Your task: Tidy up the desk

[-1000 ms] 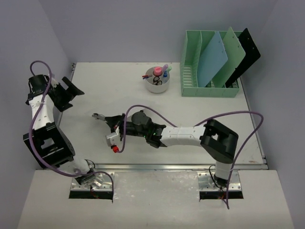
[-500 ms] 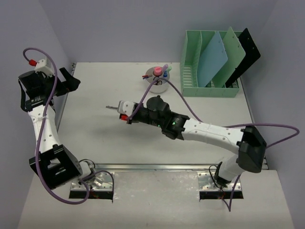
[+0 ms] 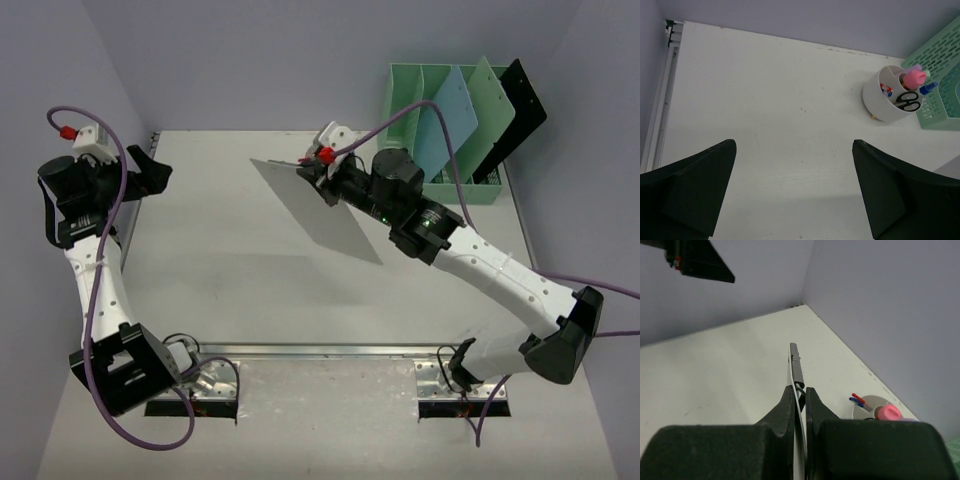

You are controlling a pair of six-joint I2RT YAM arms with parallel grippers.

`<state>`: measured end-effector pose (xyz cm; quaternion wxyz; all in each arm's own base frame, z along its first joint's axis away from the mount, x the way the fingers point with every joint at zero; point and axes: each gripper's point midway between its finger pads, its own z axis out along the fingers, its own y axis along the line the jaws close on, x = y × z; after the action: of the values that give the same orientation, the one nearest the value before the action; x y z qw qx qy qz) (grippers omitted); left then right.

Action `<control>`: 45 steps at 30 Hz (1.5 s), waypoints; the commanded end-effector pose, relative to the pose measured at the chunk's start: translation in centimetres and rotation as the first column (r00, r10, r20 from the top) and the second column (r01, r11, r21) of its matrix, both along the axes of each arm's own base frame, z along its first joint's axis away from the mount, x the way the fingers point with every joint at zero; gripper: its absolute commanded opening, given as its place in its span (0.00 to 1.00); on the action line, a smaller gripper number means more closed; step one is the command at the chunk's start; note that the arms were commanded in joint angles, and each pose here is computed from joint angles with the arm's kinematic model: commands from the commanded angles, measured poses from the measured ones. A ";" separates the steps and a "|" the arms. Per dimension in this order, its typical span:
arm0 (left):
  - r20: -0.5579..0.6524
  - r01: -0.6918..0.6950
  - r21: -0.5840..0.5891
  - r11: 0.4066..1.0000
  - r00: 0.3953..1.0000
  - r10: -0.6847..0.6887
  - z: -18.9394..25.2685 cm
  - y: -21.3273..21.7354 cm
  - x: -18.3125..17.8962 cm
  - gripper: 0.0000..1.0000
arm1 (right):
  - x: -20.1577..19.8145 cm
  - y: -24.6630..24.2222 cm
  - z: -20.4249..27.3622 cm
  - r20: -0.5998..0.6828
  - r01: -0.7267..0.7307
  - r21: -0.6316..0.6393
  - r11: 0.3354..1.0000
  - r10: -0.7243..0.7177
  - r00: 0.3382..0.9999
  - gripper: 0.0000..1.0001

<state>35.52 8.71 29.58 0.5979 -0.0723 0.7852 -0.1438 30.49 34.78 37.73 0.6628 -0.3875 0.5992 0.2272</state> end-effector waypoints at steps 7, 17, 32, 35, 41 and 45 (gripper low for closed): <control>0.095 0.054 0.045 0.997 0.994 -0.059 1.7 -1.4 -0.1 1.00 | 2.8 -10.4 13.3 0.105 0.244 0.300 0.922 -0.287 0.952 0.01; 0.115 0.068 0.025 0.997 0.991 -0.070 2.4 -2.4 0.7 1.00 | 5.9 -21.9 18.0 0.143 0.525 0.468 0.711 -0.647 0.749 0.01; 0.130 0.049 0.029 0.998 0.990 -0.053 3.0 -2.2 1.4 1.00 | 13.5 -26.7 18.3 0.186 0.621 0.538 0.570 -0.799 0.573 0.01; 0.129 0.046 0.028 0.999 0.990 -0.049 3.0 -2.0 1.7 1.00 | 15.0 -27.1 17.8 0.182 0.634 0.534 0.559 -0.809 0.559 0.01; 0.117 0.037 0.021 0.999 0.992 -0.040 2.5 -1.7 2.2 1.00 | 17.8 -28.0 17.0 0.163 0.641 0.546 0.540 -0.819 0.551 0.01; 0.102 0.028 0.011 1.000 0.994 -0.029 1.9 -1.4 2.7 1.00 | 20.1 -28.2 15.6 0.148 0.646 0.548 0.531 -0.822 0.550 0.01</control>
<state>37.36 7.27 28.94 0.6064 -0.0668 0.7755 -0.1623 51.24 7.56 48.41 0.8225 -0.0107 0.5659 -0.0558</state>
